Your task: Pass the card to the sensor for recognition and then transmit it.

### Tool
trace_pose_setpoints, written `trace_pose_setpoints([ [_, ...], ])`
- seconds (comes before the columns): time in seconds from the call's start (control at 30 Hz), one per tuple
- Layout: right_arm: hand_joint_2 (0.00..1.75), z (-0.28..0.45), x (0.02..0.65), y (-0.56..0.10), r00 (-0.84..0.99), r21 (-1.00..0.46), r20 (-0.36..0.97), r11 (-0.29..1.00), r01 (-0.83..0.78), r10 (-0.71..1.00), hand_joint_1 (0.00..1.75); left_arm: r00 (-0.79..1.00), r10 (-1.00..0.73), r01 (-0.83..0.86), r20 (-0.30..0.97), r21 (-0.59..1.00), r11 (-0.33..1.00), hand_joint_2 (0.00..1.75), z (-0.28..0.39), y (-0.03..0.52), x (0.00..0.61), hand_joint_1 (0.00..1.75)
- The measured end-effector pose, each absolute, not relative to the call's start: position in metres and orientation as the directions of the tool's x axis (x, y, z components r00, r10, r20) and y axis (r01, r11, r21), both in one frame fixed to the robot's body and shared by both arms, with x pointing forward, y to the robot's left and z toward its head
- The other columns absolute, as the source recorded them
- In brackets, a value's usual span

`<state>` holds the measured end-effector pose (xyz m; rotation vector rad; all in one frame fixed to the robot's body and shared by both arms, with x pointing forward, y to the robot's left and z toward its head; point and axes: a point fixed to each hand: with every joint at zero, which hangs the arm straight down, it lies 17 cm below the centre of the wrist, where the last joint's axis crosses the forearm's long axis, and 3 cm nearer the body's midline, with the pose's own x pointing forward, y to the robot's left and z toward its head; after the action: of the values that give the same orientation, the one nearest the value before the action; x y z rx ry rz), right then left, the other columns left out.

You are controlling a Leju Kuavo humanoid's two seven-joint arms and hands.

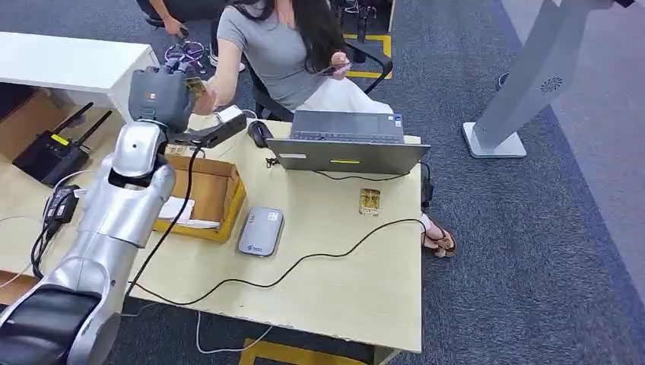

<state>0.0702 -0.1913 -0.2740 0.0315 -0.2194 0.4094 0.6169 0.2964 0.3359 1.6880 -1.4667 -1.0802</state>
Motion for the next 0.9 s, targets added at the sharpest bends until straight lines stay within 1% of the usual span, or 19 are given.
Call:
trace_pose_setpoints([
  [0.17, 0.00, -0.274, 0.070, -0.192, 0.894, -0.016, 0.216, 0.917, -0.399, 0.393, 0.00, 0.034, -0.988, -0.441, -0.150, 0.885, -0.149, 1.75, 0.329, 0.297, 0.617, 0.00],
  [0.33, 0.00, -0.274, 0.070, -0.193, 0.899, -0.021, 0.215, 0.922, -0.388, 0.383, 0.00, -0.078, -0.996, -0.456, -0.033, 0.890, 0.006, 1.75, 0.316, 0.273, 0.603, 0.00],
  [0.4, 0.00, -0.274, 0.071, -0.193, 0.908, -0.019, 0.215, 0.931, -0.365, 0.360, 0.00, -0.148, -0.989, -0.470, 0.027, 0.878, 0.095, 1.75, 0.310, 0.254, 0.581, 0.00],
  [0.5, 0.00, -0.274, 0.071, -0.193, 0.921, -0.019, 0.213, 0.944, -0.330, 0.326, 0.00, -0.201, -0.976, -0.448, 0.079, 0.879, 0.163, 1.75, 0.283, 0.236, 0.545, 0.00],
  [0.6, 0.00, -0.274, 0.072, -0.192, 0.934, -0.016, 0.218, 0.958, -0.287, 0.283, 0.00, -0.234, -0.966, -0.383, 0.107, 0.903, 0.193, 1.75, 0.248, 0.223, 0.510, 0.00],
  [0.7, 0.00, -0.274, 0.073, -0.193, 0.944, -0.016, 0.223, 0.969, -0.247, 0.244, 0.00, -0.251, -0.962, -0.320, 0.111, 0.928, 0.191, 1.75, 0.215, 0.217, 0.482, 0.00],
  [0.83, 0.00, -0.274, 0.071, -0.195, 0.953, -0.016, 0.221, 0.977, -0.211, 0.209, 0.00, -0.247, -0.964, -0.244, 0.102, 0.956, 0.164, 1.75, 0.179, 0.222, 0.451, 0.00],
  [0.9, 0.00, -0.275, 0.071, -0.195, 0.954, -0.016, 0.220, 0.978, -0.207, 0.206, 0.00, -0.214, -0.972, -0.181, 0.100, 0.973, 0.140, 1.75, 0.162, 0.232, 0.448, 0.00],
])
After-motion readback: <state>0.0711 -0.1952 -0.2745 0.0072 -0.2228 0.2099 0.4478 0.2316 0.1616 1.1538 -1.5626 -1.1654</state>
